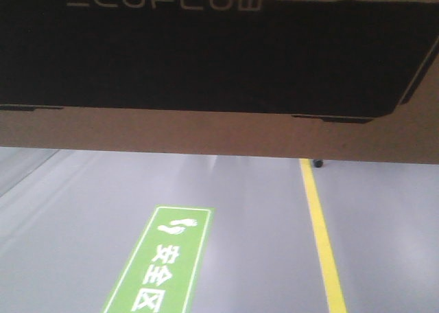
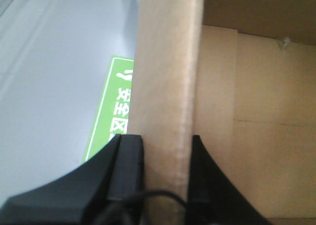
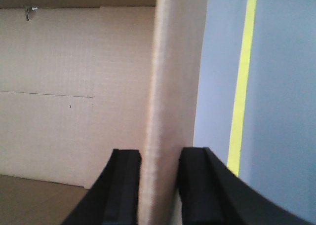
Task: Grab box from left shelf to table start
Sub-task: 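Keep holding the box with both grippers while driving onward, then drive up to the white table holding the box above its top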
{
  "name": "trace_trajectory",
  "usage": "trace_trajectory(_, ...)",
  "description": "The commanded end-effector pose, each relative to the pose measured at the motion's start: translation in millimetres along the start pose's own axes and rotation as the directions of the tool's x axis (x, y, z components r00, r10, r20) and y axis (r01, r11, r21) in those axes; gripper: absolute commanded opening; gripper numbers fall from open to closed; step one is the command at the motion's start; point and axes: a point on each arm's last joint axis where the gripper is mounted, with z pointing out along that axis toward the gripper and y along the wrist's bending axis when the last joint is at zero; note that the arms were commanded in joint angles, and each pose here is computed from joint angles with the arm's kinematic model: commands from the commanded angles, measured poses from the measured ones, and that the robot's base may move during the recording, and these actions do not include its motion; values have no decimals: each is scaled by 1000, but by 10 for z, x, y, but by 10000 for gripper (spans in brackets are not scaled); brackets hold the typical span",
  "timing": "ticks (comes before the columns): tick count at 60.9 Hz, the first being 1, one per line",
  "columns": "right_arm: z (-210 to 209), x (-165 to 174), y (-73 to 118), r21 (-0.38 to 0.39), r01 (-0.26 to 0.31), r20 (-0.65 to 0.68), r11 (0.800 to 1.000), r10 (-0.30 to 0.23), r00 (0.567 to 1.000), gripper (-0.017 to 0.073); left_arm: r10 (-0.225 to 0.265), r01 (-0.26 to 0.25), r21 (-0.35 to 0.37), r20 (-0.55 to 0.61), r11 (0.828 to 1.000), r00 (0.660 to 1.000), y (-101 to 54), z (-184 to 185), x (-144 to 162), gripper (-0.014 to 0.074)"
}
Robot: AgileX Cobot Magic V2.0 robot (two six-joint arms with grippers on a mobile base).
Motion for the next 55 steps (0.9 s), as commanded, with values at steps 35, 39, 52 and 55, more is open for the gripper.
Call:
trace_trajectory(35,-71,-143,-35,58,38,126,998,-45,991,18,-47,33,60,242,998,969,-37,-186,-254,-85)
trace_trajectory(39,-71,-143,-35,58,38,126,998,-45,991,18,-48,34,62,240,998,970,-38,-186,-252,-85)
trace_trajectory(52,-71,-143,-35,58,38,126,998,-45,991,18,-48,34,62,242,997,969,-39,-186,-253,-85)
trace_trajectory(55,-71,-143,-35,58,38,126,998,-45,991,18,-48,34,62,242,997,969,-39,-186,-253,-85)
